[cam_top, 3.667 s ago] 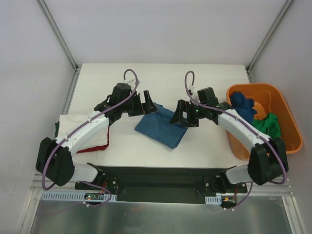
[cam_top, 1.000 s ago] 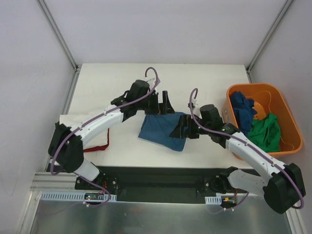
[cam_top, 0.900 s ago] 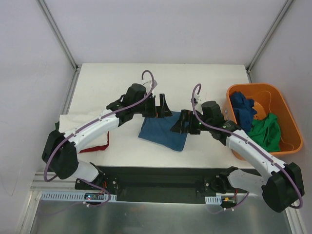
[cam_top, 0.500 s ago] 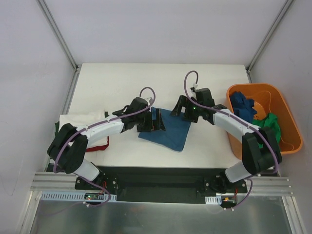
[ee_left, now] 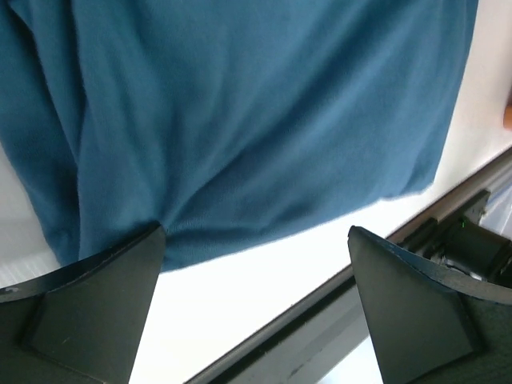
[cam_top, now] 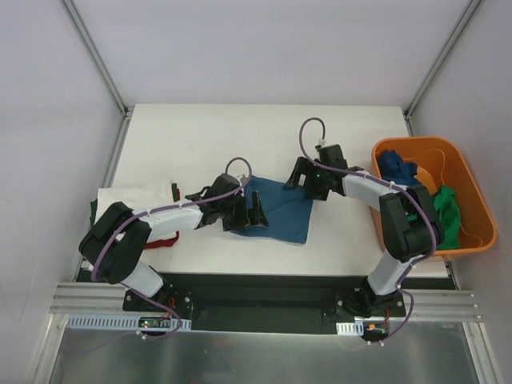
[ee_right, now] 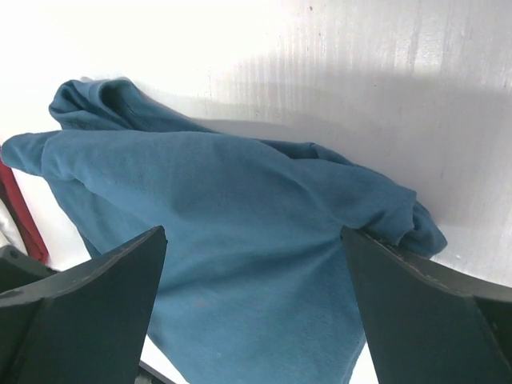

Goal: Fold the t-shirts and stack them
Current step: Smooth out wrinkles on the folded tshirt

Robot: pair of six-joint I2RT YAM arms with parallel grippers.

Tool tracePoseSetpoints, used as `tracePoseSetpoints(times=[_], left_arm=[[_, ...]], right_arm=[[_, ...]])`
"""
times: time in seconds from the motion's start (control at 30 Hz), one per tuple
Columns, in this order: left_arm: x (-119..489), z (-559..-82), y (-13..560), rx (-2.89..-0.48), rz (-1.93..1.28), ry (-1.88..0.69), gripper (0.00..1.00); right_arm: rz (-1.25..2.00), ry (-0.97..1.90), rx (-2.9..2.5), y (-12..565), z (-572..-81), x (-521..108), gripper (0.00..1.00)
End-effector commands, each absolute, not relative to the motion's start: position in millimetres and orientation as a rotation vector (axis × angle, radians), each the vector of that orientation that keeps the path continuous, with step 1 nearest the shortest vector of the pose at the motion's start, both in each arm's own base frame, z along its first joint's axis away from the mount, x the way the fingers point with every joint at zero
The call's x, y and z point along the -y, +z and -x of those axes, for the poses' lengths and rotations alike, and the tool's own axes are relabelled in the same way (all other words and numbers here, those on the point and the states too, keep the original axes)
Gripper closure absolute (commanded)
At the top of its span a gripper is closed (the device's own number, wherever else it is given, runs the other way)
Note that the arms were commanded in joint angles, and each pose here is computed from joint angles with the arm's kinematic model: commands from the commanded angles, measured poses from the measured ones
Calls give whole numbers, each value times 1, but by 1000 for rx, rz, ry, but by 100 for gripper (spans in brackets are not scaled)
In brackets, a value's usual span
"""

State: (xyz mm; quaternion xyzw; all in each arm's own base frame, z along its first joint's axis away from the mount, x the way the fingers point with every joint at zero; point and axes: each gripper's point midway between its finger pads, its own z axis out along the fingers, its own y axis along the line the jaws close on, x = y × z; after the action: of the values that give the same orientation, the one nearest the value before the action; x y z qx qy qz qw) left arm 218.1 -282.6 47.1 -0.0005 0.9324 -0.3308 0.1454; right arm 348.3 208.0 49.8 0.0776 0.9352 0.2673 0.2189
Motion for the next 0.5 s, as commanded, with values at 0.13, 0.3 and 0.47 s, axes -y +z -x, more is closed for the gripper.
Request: tracePoseSetpoints(times=[0.13,0.3,0.47], left_arm=[[289,-187,93,-2578,-96,-1040,1],[271,-187,131,-2430,-105,-1005,1],[235,-207,144,-2358,-61,-754,1]], right_arm=[[-30,663,-2419,123,-348,-193,4],[-31,568,-2293,172,-308,-163,4],[-110,633,-2102,219,-240,-134,4]])
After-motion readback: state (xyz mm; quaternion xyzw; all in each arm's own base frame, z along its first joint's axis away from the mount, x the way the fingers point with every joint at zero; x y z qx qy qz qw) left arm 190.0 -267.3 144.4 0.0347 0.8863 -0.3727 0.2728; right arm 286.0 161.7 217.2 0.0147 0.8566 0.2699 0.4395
